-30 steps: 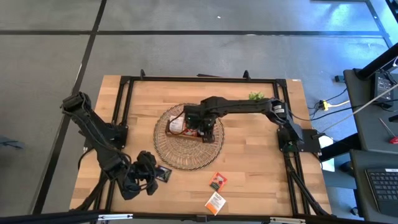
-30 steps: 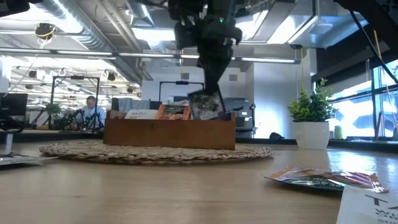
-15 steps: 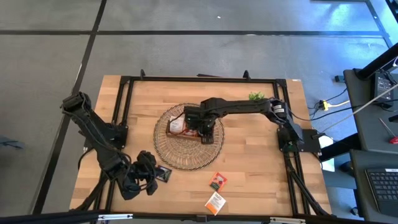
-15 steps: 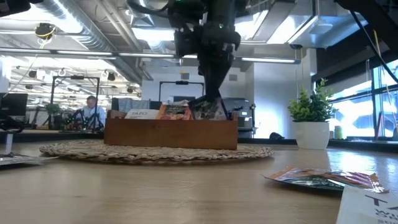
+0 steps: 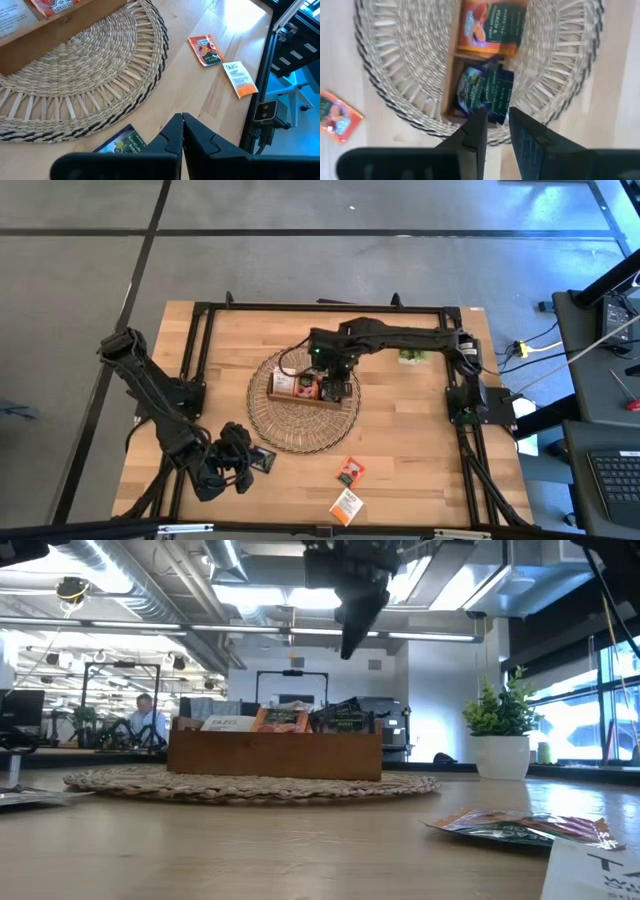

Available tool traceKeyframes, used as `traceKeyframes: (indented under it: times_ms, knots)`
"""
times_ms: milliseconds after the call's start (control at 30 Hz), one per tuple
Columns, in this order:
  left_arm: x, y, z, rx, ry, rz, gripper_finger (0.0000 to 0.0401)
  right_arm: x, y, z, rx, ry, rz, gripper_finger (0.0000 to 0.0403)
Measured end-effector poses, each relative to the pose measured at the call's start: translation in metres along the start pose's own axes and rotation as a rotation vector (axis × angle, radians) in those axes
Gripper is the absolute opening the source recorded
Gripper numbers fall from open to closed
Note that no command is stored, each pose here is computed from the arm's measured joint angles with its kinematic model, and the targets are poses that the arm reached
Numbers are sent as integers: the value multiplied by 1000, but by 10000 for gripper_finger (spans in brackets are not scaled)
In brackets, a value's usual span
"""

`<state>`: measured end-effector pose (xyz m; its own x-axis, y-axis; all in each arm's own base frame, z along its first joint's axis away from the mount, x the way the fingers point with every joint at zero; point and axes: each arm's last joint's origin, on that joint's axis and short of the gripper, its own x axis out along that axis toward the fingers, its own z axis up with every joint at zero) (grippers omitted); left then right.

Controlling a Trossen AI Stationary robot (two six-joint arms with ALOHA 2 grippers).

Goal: Pick & Place Tea
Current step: Put the purple tea bag into the right section of the wooden organizer

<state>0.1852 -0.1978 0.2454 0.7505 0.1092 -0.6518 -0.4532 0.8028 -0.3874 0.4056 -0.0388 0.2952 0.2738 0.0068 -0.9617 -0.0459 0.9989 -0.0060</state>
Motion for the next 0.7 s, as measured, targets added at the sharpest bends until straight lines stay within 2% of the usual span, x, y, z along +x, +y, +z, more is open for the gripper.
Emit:
traceKeyframes:
  times_ms: [200,300,600,700]
  knots:
    - [0,0,0,0,0,0,2,0,-17,1,31,-67,170,84]
    - [0,0,0,-1,0,-1,2,3,-22,0,30,-68,183,84]
    - [0,0,0,12,0,-1,2,67,-17,-30,67,77,277,84]
    - [0,0,0,24,-4,1,2,77,-17,-34,84,67,274,84]
